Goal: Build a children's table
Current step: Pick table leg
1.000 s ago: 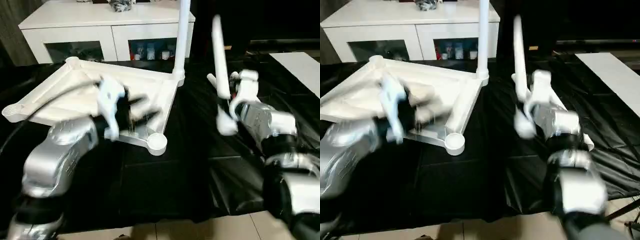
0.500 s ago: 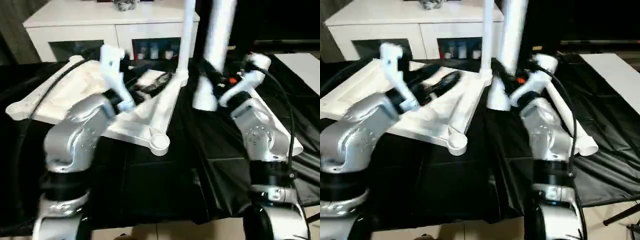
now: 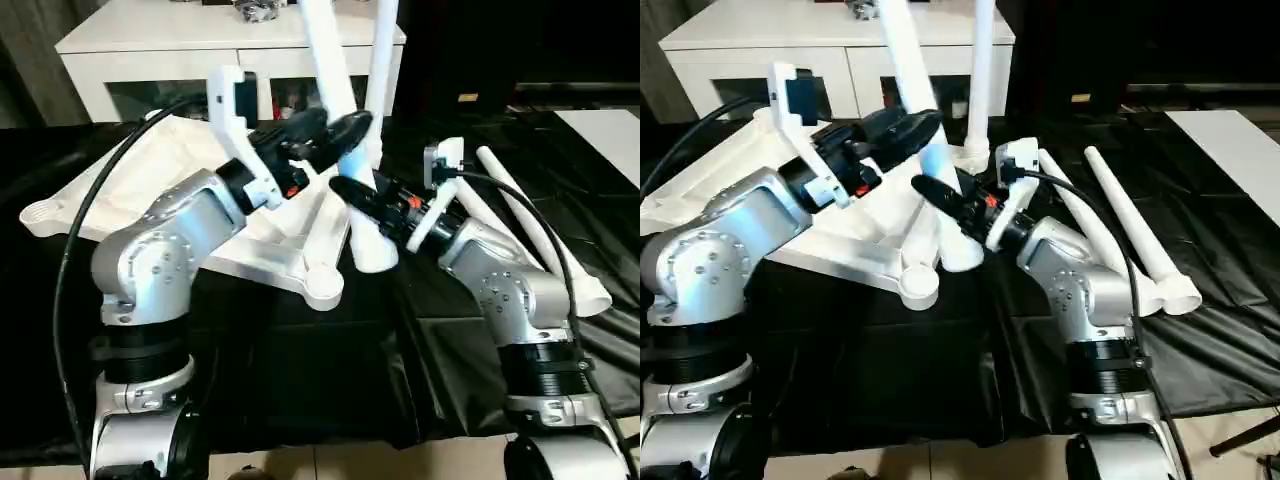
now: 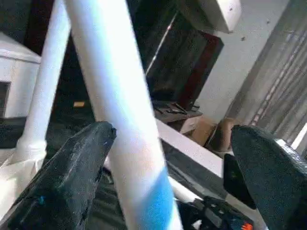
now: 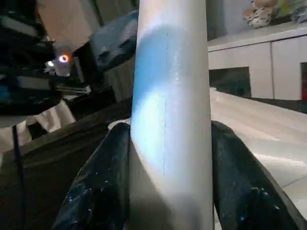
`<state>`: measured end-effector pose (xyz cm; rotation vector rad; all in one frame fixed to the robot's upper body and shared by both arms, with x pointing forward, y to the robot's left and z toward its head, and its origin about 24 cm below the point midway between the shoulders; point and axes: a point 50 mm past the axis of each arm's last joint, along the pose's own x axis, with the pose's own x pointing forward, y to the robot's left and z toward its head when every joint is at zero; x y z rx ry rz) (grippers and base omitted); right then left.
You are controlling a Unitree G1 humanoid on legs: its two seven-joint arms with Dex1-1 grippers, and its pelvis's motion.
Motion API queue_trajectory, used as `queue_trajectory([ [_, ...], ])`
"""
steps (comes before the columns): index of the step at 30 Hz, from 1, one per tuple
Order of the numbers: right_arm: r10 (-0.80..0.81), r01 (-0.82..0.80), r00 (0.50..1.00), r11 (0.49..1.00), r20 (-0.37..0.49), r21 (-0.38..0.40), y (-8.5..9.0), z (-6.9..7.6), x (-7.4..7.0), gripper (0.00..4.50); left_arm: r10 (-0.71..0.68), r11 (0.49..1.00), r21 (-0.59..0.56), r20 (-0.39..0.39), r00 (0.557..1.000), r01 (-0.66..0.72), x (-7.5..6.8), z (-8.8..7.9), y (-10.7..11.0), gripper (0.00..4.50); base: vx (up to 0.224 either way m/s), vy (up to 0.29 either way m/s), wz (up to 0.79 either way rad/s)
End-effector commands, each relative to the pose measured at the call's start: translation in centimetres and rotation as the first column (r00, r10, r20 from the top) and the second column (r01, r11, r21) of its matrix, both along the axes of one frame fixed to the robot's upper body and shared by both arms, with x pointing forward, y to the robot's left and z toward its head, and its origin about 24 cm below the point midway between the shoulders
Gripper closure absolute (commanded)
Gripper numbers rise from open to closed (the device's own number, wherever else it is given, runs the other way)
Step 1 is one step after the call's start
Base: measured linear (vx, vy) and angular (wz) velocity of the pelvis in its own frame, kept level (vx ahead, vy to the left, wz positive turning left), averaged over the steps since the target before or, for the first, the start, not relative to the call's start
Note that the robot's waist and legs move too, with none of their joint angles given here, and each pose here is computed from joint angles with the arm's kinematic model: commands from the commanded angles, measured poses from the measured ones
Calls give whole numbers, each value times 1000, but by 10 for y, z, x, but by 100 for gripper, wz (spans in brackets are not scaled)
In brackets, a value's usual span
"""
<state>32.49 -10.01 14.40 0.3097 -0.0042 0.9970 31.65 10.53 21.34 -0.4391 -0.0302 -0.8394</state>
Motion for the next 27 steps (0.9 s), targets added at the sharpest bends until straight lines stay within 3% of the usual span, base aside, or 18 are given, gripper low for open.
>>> queue_trajectory([
  [1,66,-66,997,998,40,4,8,8,-5,269,12,1000,6,-35,999,-12,2,0,-2,0,0,0,0],
  [10,75,-76,995,997,65,12,9,11,-5,269,104,992,-61,-106,989,-110,9,-1,15,0,0,0,0],
  [14,78,-70,994,994,83,-89,15,3,-6,269,73,993,-84,-87,993,-81,6,5,11,0,0,0,0],
  [15,55,-27,989,980,141,-196,19,-2,-4,269,70,993,-86,-98,993,-79,6,4,10,29,0,0,0],
  [16,31,27,980,958,197,-284,24,-7,-1,269,70,993,-91,-115,991,-81,7,3,9,29,0,0,0],
  [17,21,62,971,940,238,-335,27,-9,0,269,71,992,-93,-128,989,-84,7,3,8,37,0,0,0],
  [24,-165,283,923,905,348,-319,45,-5,10,269,160,978,-96,-226,961,-185,15,-9,6,88,0,0,0],
  [27,-142,330,888,859,437,-390,53,-5,9,269,199,967,-104,-249,948,-231,19,-10,7,108,0,0,0],
])
